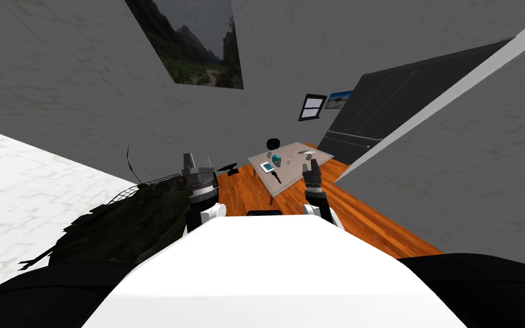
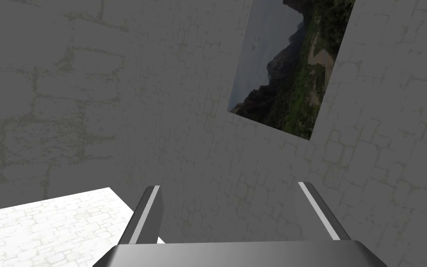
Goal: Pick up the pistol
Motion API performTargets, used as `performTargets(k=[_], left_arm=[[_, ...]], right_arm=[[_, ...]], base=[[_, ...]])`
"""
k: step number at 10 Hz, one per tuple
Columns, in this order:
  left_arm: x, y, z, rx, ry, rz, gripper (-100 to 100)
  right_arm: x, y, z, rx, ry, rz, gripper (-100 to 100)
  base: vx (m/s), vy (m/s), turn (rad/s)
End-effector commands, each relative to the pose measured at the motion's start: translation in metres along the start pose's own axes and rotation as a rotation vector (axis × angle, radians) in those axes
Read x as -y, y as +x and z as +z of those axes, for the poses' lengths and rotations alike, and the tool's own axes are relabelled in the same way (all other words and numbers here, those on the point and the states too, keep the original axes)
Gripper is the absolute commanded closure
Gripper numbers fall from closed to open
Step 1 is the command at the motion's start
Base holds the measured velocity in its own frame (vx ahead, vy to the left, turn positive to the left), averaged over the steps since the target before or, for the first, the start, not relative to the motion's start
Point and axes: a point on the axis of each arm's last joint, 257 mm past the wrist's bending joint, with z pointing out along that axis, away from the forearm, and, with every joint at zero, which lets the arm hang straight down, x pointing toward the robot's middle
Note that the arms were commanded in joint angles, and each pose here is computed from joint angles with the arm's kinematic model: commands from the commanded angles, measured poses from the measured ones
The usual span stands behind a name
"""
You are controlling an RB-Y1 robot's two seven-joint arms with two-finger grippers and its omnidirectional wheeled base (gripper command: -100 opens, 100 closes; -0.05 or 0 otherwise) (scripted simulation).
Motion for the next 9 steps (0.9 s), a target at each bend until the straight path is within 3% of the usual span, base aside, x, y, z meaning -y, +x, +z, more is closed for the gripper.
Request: performTargets(k=[1,4,5,9], left_arm=[[0.0,0.0,0.0,0.0,0.0,0.0,0],[0.0,0.0,0.0,0.0,0.0,0.0,0],[0.0,0.0,0.0,0.0,0.0,0.0,0],[0.0,0.0,0.0,0.0,0.0,0.0,0]], right_arm=[[0.018,-0.001,-0.006,-0.012,0.037,-0.027,-100],[0.057,-0.005,-0.021,-0.055,0.118,-0.118,-100],[0.06,-0.005,-0.022,-0.055,0.126,-0.117,-100],[0.125,-0.015,-0.053,-0.131,0.266,-0.255,-100]], base=[[-0.026,-0.035,0.064],[-0.018,-0.02,0.117],[-0.019,-0.021,0.088],[-0.025,-0.025,0.166]])
